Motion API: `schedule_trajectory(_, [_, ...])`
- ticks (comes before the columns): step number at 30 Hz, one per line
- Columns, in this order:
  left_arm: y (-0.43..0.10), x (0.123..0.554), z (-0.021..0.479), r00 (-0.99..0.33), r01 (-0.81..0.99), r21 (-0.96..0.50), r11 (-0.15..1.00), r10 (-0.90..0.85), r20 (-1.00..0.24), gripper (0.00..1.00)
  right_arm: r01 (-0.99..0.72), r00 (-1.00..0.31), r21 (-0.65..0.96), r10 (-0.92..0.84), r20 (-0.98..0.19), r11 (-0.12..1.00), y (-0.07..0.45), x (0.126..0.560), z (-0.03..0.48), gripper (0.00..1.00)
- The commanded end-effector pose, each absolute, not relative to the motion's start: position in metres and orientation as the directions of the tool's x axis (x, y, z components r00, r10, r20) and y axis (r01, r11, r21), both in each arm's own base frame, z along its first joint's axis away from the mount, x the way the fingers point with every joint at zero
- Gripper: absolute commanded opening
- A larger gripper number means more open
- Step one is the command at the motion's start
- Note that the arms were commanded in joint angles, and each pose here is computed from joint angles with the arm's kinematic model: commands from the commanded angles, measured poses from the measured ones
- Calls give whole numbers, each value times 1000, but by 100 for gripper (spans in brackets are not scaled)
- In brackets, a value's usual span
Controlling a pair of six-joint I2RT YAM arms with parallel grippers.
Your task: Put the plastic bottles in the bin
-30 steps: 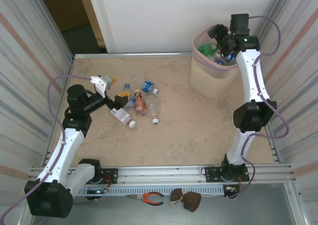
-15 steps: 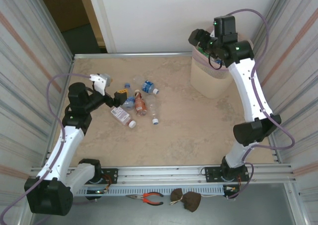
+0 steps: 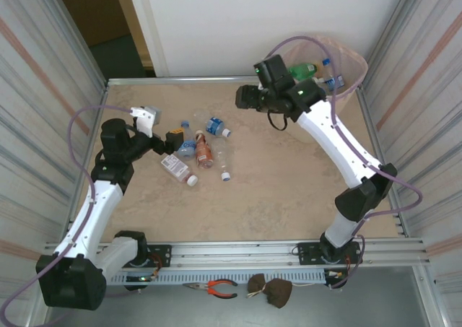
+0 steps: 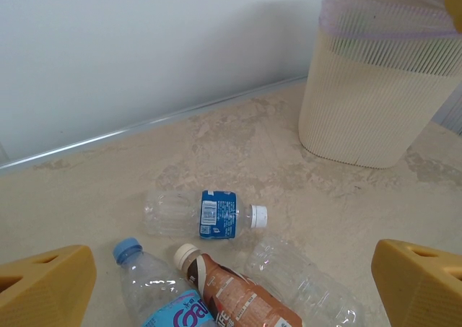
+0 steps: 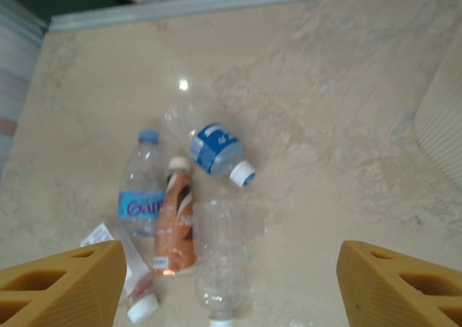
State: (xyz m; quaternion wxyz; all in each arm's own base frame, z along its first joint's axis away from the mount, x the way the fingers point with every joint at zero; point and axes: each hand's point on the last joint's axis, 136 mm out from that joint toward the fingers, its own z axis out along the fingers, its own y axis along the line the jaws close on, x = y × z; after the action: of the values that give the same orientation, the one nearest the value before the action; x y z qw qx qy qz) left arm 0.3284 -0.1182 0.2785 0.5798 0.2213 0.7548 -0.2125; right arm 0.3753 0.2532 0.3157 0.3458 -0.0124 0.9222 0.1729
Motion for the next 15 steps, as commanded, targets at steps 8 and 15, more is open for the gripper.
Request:
schedule_trajectory(8, [-115,331,289,-210,575,-45,817,95,-973,99,-211,-873,203,-91,-479,956,303,355,214,74])
schedule_trajectory(15, [-115,330,291,-202,576,-40,816,94,-975,99,-221,-924,173,-148,-353,960,326,352,144,74])
